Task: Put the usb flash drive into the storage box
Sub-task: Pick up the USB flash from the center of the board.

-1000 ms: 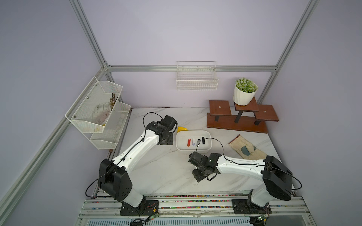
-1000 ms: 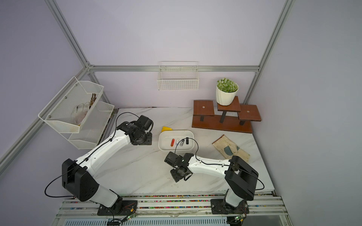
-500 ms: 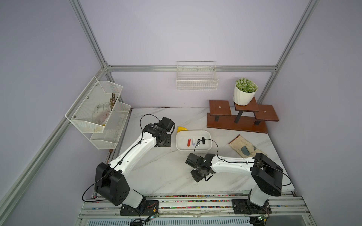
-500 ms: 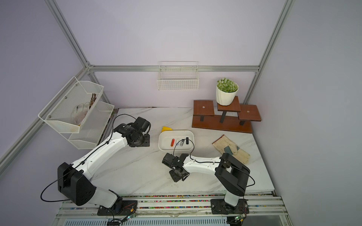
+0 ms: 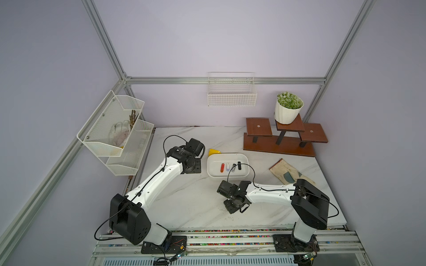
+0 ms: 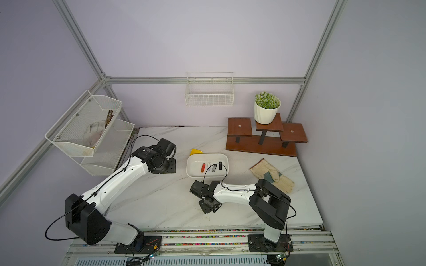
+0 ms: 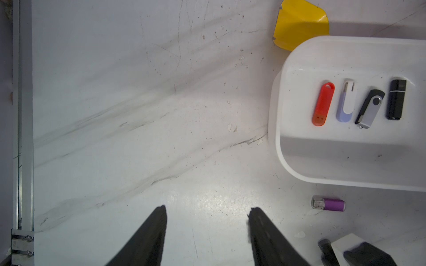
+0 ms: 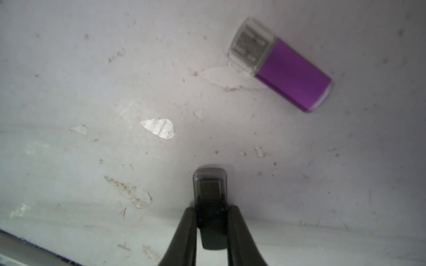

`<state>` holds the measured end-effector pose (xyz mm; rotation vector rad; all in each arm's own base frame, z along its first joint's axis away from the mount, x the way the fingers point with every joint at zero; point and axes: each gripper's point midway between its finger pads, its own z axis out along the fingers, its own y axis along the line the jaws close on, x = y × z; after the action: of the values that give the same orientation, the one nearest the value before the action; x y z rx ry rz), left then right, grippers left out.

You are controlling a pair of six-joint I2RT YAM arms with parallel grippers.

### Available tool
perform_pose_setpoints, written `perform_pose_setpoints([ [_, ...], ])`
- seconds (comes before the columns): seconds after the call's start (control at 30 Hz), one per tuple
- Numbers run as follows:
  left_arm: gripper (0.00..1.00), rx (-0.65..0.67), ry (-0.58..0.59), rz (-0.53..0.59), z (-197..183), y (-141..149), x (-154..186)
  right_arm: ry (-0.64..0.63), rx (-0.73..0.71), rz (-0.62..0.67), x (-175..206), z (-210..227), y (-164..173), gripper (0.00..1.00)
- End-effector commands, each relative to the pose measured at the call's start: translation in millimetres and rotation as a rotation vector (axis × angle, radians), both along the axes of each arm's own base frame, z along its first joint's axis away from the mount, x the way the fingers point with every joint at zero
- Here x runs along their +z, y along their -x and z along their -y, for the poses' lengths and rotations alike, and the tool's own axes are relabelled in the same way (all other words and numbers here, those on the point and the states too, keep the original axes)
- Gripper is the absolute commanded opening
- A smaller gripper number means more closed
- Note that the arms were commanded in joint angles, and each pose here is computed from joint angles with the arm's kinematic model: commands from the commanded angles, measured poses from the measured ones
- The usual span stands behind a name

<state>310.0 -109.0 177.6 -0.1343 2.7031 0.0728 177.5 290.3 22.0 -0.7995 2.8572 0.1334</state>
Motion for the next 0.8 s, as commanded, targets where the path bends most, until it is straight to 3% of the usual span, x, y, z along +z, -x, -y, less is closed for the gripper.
perform_pose_setpoints([
  [0.0,0.61,0.021,0.054,-0.001,2,7,-1,0.020,0.002,0.002,-7,-1,0,0.09],
  [0.07,0.61,0.023,0.076,0.001,2,14,-2,0.019,-0.001,0.006,-4,0,-1,0.00],
  [0.3,0.61,0.039,0.101,-0.036,0,29,-20,-0.030,-0.012,0.067,37,-4,-8,0.00],
  [0.47,0.61,0.043,0.120,-0.053,2,36,-30,-0.089,-0.063,0.154,96,-14,-26,0.00],
  [0.57,0.61,0.049,0.118,-0.060,1,39,-35,-0.086,-0.119,0.226,121,-18,-48,0.00],
  [0.77,0.60,0.049,0.129,-0.060,2,42,-37,-0.150,-0.228,0.249,133,-33,-108,0.00],
])
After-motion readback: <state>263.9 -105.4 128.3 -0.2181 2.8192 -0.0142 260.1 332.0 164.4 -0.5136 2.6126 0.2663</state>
